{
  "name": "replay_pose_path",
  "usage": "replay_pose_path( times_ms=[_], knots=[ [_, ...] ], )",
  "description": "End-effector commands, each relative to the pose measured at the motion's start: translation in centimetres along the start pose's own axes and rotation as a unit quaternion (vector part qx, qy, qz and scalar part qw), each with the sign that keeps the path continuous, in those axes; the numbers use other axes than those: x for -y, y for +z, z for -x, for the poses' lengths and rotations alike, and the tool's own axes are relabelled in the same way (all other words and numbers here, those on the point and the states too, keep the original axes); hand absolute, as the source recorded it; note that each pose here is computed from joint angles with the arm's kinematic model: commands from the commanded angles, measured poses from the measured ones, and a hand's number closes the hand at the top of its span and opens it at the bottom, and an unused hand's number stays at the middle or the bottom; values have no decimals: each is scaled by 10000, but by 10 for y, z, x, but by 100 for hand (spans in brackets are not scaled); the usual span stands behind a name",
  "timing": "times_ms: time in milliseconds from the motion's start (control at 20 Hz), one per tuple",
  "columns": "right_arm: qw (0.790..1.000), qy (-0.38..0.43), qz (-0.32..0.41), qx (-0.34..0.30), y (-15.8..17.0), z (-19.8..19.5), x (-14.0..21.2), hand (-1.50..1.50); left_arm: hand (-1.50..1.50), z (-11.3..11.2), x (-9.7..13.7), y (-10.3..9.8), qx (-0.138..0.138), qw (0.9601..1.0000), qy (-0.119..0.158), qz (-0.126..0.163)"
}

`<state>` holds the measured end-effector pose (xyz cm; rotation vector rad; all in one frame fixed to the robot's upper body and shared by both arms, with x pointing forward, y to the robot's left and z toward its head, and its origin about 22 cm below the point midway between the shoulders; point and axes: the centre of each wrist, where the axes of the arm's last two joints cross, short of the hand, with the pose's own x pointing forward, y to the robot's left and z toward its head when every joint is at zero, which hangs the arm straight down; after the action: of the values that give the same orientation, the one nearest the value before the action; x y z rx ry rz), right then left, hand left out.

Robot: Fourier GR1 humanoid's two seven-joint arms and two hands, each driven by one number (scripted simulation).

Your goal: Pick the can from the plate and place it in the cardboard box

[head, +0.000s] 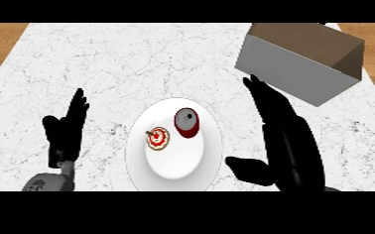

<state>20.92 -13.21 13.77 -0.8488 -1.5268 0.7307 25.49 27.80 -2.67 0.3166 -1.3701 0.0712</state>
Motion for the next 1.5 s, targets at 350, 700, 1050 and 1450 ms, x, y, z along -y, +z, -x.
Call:
replay_pose_path(
  times_ms=[350, 700, 1050, 1450],
  knots=[
    [9864, 992, -1097, -723, 2, -80, -16, -150, 0, -2, 5, -7, 97, 9999, 0, 116],
    [9708, 1191, -1612, -1321, -21, -85, -38, -150, 0, -2, 2, -5, 6, 9999, -25, 124],
    [9711, 1077, -1600, -1404, -31, -108, -49, -150, 0, -1, 4, -8, -10, 10000, -71, 66],
    [9589, 1472, -1724, -1707, -35, -108, -64, -150, 0, 1, 7, -2, 56, 9999, -26, 116]
  ],
)
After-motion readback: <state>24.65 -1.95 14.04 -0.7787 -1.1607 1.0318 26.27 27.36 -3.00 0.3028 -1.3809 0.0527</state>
